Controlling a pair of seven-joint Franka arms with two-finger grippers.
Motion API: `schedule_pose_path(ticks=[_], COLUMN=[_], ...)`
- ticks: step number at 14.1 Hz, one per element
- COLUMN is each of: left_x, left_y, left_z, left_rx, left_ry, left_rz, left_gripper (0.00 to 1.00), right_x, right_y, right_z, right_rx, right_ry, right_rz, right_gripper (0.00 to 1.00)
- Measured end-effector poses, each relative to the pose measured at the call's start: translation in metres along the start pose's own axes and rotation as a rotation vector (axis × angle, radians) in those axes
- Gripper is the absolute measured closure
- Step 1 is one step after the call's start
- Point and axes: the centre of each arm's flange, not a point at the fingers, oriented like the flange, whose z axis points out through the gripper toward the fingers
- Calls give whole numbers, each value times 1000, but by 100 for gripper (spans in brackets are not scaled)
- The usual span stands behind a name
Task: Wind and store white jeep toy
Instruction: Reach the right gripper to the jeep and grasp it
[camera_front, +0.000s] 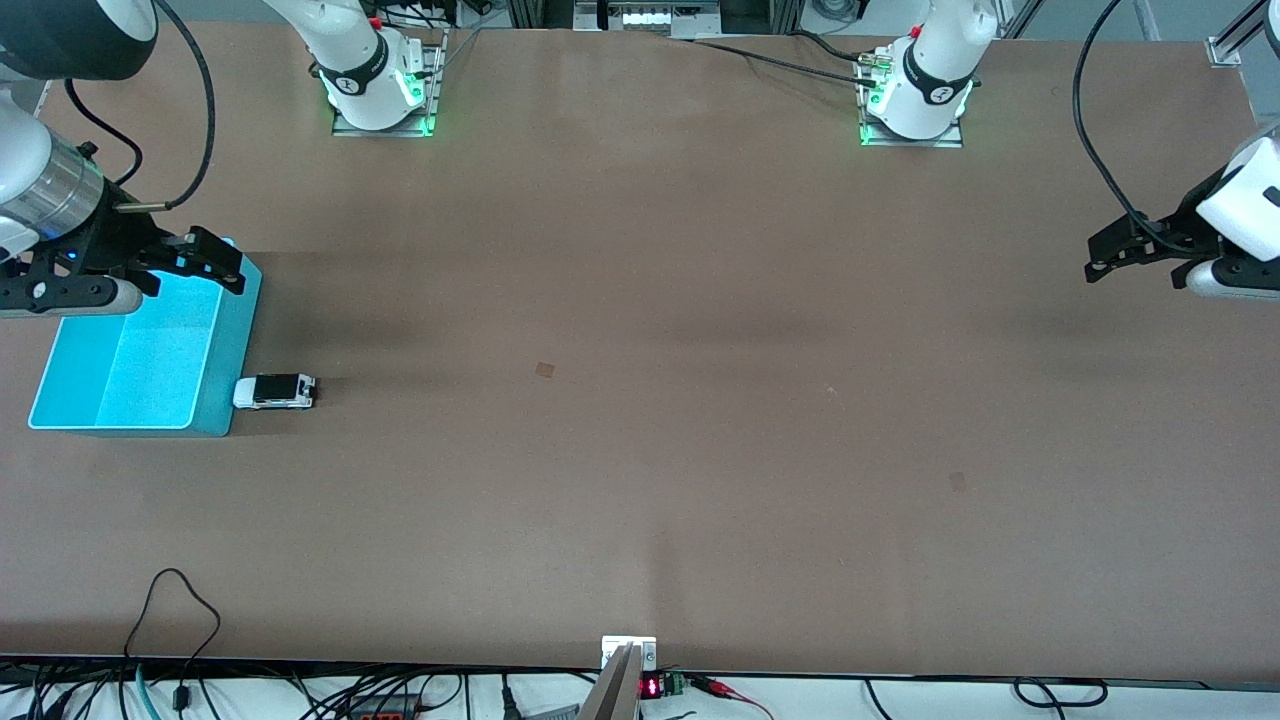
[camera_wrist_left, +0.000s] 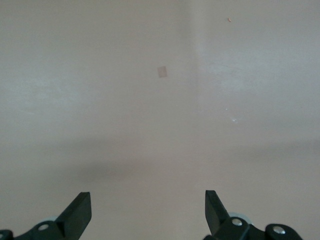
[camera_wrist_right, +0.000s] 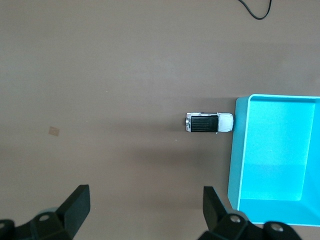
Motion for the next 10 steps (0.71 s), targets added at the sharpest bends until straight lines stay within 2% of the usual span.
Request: schedule_pose_path(ticks=[2,8,10], left_x=[-2,-3,-5], left_y=[13,12,14], left_z=[-3,-7,-9], left_rx=[0,1,0], left_ry=[-3,-5,-14], left_rz=[0,-2,1], left_gripper=[0,0,0], right_x=[4,28,33], right_y=[0,2,7], right_z=[12,91,117], right_rx=[0,0,-39], right_ry=[-21,-151,-191], right_rz=[0,0,-51], right_gripper=[0,0,0])
